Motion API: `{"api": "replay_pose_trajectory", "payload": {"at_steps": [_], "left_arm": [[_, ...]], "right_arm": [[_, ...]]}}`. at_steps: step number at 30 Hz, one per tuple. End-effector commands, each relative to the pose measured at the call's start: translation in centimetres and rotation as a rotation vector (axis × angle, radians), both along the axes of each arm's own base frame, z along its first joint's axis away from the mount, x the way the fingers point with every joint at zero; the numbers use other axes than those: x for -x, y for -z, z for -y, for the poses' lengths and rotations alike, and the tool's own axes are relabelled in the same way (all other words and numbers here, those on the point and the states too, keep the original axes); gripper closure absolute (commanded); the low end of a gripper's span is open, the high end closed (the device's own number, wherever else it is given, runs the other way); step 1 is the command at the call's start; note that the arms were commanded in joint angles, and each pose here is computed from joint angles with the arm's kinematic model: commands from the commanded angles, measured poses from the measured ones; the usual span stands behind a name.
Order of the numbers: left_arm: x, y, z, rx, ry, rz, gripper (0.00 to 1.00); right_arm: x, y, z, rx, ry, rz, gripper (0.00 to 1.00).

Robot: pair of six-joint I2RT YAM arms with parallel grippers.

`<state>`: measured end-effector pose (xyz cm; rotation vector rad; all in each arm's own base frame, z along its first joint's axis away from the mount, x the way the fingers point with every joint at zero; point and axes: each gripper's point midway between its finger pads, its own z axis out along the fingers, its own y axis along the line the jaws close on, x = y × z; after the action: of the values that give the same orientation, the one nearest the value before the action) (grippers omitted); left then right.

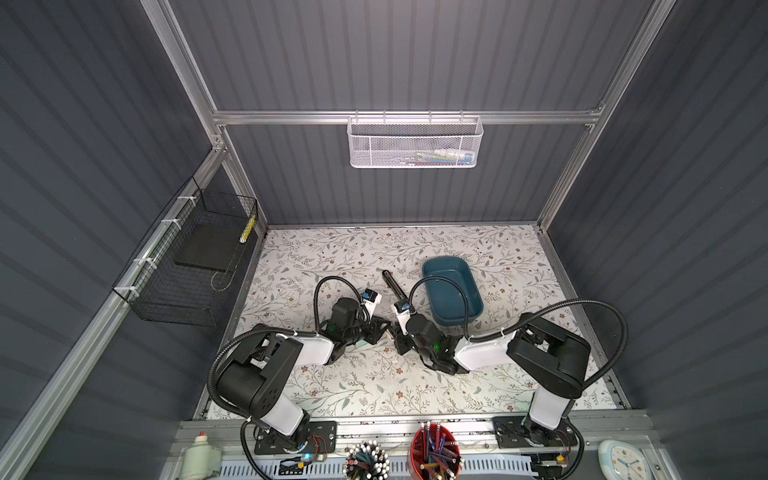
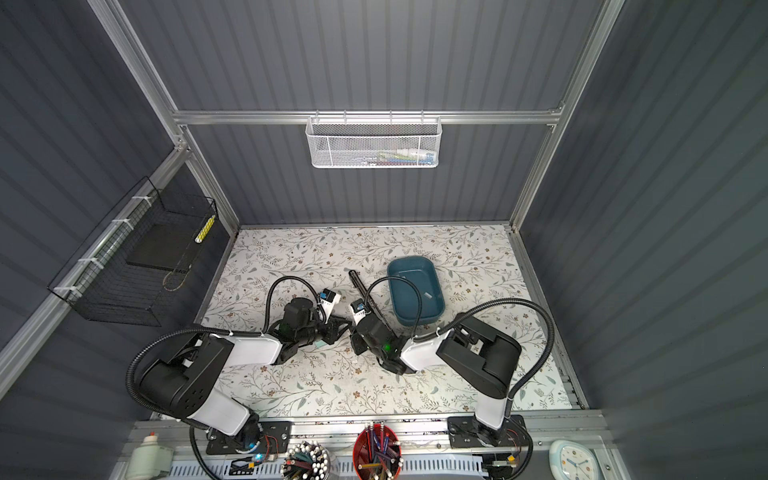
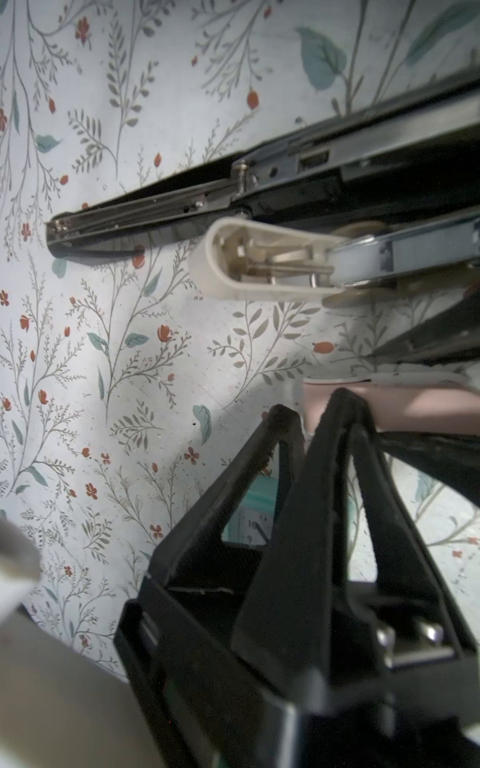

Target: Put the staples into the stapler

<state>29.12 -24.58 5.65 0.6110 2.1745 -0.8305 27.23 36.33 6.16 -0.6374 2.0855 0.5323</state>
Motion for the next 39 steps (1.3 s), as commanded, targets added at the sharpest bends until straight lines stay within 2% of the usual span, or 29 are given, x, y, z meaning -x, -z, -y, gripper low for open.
{"api": "replay_pose_trajectory", "payload": {"at_steps": [1,6,14,18,25,32,35,39], "left_arm": [[-0.4,-2.2,1.0,-0.005,0.033,0.025,0.62],[-1.6,-4.4,1.3,-0.005,0.022,0.056,0.58],[-1.8,-6.1,2.3,0.043,0.051,0.06,0.5],[-1.9,-6.4,2.5,0.063,0.047,0.06,0.46],[-1.8,-6.7,2.6,0.073,0.055,0.056,0.43],[-1.8,-6.3,2.6,0.061,0.056,0.048,0.43],[-1.9,-6.2,2.4,0.055,0.046,0.044,0.43],[-2.5,-5.7,2.0,0.04,0.0,0.03,0.42]], "right_arm": [[0.7,-0.5,0.9,0.109,-0.034,0.001,0.68],[0.8,-1.5,2.9,0.101,0.002,0.019,0.64],[2.2,2.0,6.4,0.129,0.058,-0.061,0.6],[2.2,4.1,7.3,0.154,0.07,-0.095,0.54],[0.8,5.9,8.0,0.163,0.117,-0.112,0.49],[-0.5,6.2,6.3,0.16,0.096,-0.1,0.47],[-0.6,6.6,5.8,0.164,0.083,-0.105,0.48],[-0.4,6.7,5.6,0.155,0.063,-0.113,0.56]]}}
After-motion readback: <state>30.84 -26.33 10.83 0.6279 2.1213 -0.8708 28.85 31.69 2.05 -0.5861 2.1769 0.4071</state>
